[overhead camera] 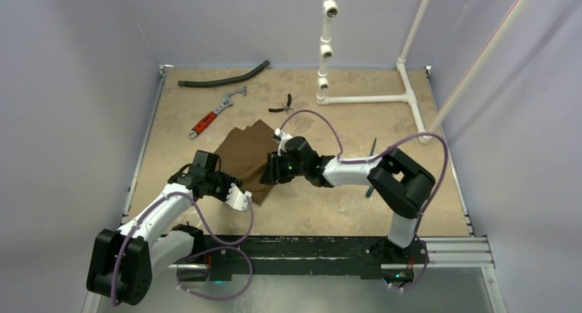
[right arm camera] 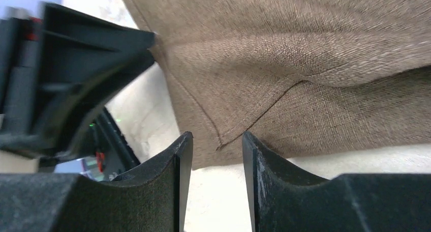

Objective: Fold the napkin into a case and place the utensils inside
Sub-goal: Fold the top corner of the square-folded napkin at the center of the board.

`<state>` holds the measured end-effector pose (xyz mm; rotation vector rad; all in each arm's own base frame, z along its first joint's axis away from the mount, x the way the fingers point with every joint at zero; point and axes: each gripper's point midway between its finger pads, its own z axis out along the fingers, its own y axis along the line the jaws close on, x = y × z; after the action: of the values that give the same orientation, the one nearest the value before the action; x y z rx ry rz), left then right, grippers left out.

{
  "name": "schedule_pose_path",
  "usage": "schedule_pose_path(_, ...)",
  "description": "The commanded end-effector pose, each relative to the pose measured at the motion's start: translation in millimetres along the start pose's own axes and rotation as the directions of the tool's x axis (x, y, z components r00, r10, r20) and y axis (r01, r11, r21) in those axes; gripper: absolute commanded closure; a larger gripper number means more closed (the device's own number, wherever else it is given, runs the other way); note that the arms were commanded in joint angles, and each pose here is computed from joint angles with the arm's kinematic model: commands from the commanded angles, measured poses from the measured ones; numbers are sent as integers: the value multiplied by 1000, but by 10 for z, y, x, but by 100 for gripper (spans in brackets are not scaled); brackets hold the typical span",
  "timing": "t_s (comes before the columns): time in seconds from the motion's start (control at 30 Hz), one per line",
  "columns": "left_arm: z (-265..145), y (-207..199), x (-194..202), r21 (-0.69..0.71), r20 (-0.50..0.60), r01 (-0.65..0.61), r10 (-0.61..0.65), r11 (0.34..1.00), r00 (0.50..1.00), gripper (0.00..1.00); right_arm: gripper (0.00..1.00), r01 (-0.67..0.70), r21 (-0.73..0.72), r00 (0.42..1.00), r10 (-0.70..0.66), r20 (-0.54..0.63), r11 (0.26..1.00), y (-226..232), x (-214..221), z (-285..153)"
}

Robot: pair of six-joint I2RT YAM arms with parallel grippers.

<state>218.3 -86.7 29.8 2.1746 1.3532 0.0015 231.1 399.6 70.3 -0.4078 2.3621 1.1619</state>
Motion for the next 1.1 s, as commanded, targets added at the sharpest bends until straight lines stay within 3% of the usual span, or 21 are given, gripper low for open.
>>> schedule_pose_path(0.0,-168,286,-102,-76,38,45,-43,996,998,68,56,47,28,999,-48,18,998,34,-99,168)
schedule_pose_path(0.23,-228,432,12,-114,6,190,-191,975,982,68,63,106,39,994,-105,-29,994,118,76,336)
schedule_pose_path(0.37,-157,476,202,-95,-37,333,-337,938,941,68,64,121,75,992,-118,-43,990,47,149,351)
schedule_pose_path(0.53,-116,416,569,-59,-160,441,-445,895,881,72,81,164,122,985,-156,-70,979,-11,265,380)
schedule_pose_path(0.77,-169,452,836,-121,-198,506,-520,854,831,74,99,236,44,971,-233,-60,971,324,287,313)
schedule_pose_path(0.87,-165,443,811,-124,-179,511,-526,851,831,75,100,267,-9,960,-267,-81,964,434,334,233)
schedule_pose_path(0.97,-147,464,780,-128,-151,518,-533,845,832,75,99,240,45,969,-236,-78,970,313,216,15)
schedule_pose_path(1.07,-133,471,789,-132,-152,512,-528,849,836,75,73,117,54,992,-119,42,992,118,-279,-328)
